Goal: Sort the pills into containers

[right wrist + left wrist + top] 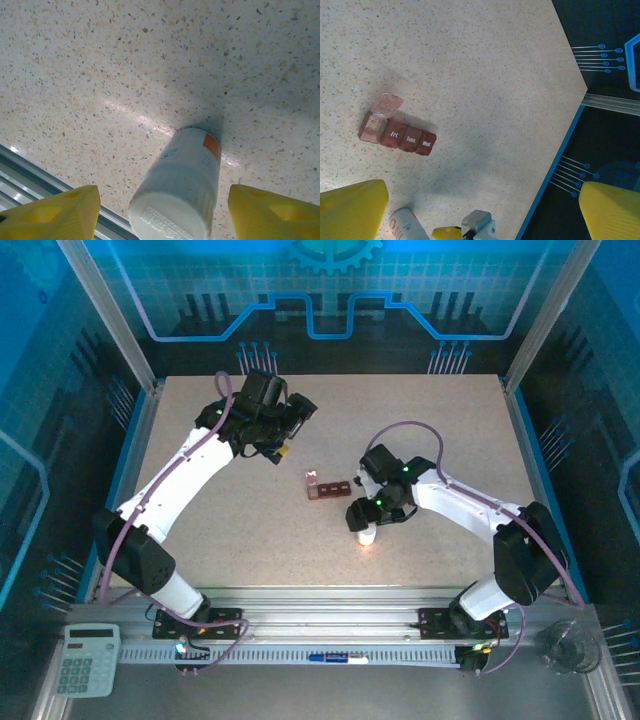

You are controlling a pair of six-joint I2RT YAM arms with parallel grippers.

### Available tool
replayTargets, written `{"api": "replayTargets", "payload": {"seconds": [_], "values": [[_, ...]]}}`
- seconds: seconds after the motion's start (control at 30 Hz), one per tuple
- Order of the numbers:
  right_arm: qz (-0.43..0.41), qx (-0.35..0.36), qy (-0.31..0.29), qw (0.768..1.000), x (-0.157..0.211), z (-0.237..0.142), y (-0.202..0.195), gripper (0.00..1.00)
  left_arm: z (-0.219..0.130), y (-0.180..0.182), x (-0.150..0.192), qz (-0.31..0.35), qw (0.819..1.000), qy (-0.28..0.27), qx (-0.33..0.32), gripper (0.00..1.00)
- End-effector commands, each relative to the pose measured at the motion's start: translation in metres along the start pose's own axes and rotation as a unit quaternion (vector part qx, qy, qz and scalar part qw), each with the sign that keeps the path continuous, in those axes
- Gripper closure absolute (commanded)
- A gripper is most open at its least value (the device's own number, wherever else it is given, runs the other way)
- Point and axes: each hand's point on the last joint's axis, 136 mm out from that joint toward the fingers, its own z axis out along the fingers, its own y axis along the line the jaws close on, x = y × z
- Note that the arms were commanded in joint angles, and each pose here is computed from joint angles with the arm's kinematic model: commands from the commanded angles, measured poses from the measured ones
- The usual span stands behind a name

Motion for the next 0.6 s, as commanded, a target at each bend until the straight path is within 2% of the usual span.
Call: {"api": "replayTargets", "payload": {"seconds": [0.0, 0.33, 0.57], "values": [[-0.003, -0.012, -0.001, 1.000, 0.004, -0.004, 0.003, 0.29, -0.011, -0.018, 0.006, 0.018, 0.999, 0.007, 0.034, 0.01], [-0.027, 0.016, 0.025, 0.999, 0.018, 0.004, -0.001, 0.29, -0.003, -0.019, 0.006, 0.033, 0.999, 0.006, 0.017, 0.01], [-0.047, 0.039, 0.036, 0.997, 0.024, 0.010, -0.001, 0.36, 0.005, -0.012, 0.006, 0.037, 0.999, 0.007, 0.008, 0.01]]}}
